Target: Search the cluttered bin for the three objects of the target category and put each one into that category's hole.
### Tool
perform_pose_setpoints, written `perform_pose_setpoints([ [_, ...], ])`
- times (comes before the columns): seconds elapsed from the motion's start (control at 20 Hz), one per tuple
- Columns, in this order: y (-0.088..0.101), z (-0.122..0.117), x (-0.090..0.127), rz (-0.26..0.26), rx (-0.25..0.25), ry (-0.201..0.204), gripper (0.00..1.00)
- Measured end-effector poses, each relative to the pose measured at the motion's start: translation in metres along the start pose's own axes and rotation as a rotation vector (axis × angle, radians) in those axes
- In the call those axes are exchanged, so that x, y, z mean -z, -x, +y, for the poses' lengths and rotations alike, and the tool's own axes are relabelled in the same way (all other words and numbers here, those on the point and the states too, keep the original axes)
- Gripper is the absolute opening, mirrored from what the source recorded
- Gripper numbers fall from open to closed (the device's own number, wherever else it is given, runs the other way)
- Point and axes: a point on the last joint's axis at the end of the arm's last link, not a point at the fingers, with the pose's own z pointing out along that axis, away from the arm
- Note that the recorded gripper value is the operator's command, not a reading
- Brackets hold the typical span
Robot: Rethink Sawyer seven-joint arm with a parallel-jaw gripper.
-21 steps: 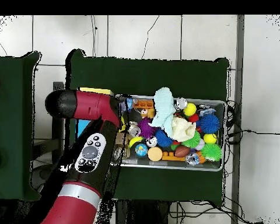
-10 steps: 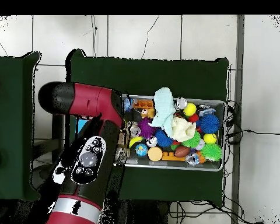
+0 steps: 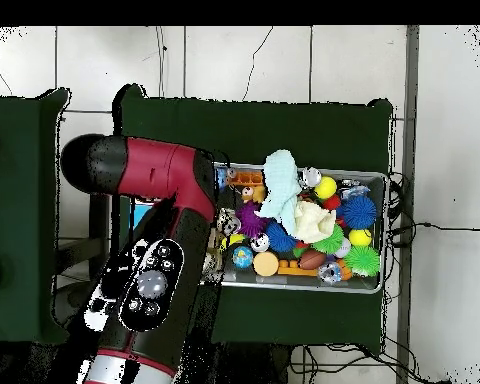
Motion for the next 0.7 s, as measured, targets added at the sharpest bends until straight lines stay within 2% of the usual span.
perform_pose_setpoints([
  [0.05, 0.000, 0.000, -0.001, -0.003, 0.001, -0.002, 1.00],
  [0.35, 0.003, 0.001, -0.009, -0.021, 0.004, -0.001, 1.00],
  [0.7, 0.004, 0.002, -0.027, -0.047, 0.016, -0.011, 1.00],
])
